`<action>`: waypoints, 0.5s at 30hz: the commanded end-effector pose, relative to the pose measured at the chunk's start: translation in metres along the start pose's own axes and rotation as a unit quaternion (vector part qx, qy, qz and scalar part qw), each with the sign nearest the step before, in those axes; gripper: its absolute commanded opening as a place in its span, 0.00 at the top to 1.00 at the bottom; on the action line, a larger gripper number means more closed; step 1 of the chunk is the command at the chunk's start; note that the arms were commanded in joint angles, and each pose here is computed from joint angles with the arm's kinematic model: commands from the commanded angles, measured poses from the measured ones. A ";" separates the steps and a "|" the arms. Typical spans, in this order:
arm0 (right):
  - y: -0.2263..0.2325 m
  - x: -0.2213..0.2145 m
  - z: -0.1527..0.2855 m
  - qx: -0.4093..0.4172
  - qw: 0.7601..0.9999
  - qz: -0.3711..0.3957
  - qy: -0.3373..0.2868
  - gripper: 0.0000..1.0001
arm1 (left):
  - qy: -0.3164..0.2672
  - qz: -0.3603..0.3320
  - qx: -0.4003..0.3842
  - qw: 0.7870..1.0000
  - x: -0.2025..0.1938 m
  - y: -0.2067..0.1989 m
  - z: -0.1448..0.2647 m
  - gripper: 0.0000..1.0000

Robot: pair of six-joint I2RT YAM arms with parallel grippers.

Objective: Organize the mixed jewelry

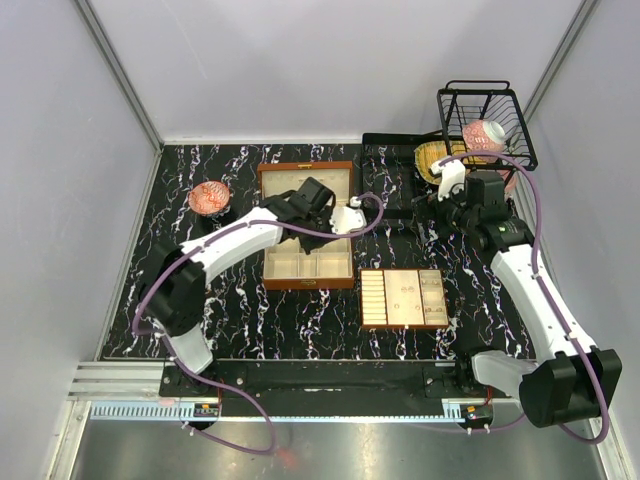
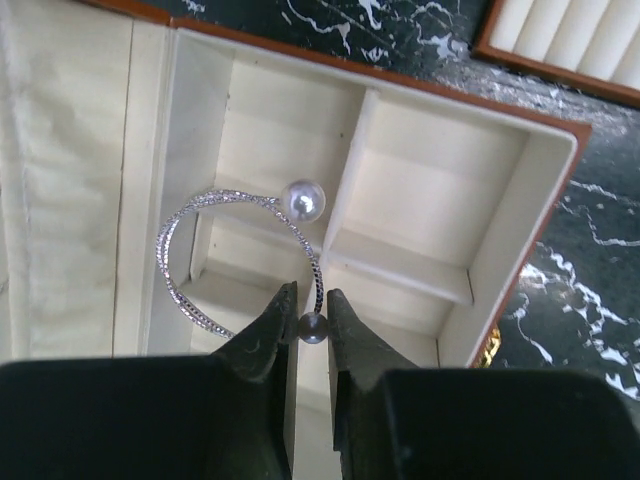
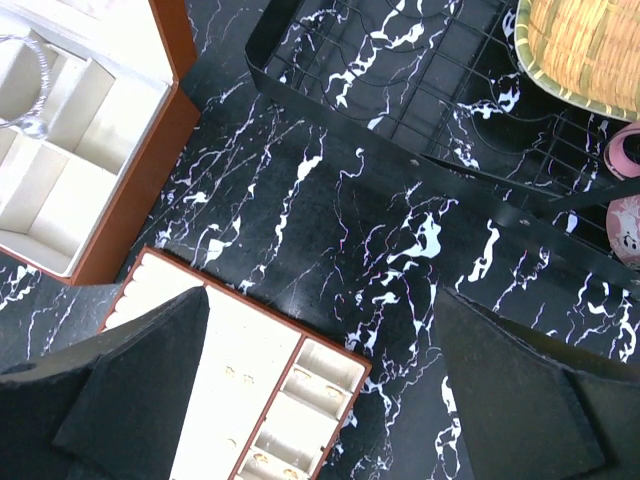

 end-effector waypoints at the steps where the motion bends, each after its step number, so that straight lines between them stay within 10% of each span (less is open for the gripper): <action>1: -0.001 0.011 0.007 -0.016 0.999 0.019 -0.034 0.00 | -0.023 -0.010 0.029 0.999 0.027 0.015 -0.010 1.00; 15: -0.005 0.010 0.006 -0.027 0.999 0.023 -0.033 0.00 | 0.003 -0.021 0.004 1.000 0.030 0.010 -0.058 1.00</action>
Point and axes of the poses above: each gripper's point midway between its finger pads, its own z axis back along the fingers, its own y axis along the line the jaws close on, x = y × z, the point moved 6 cm from there along z, back along the fingers, and after that the axes turned 6 degrees about -z, right-handed, at the moved point
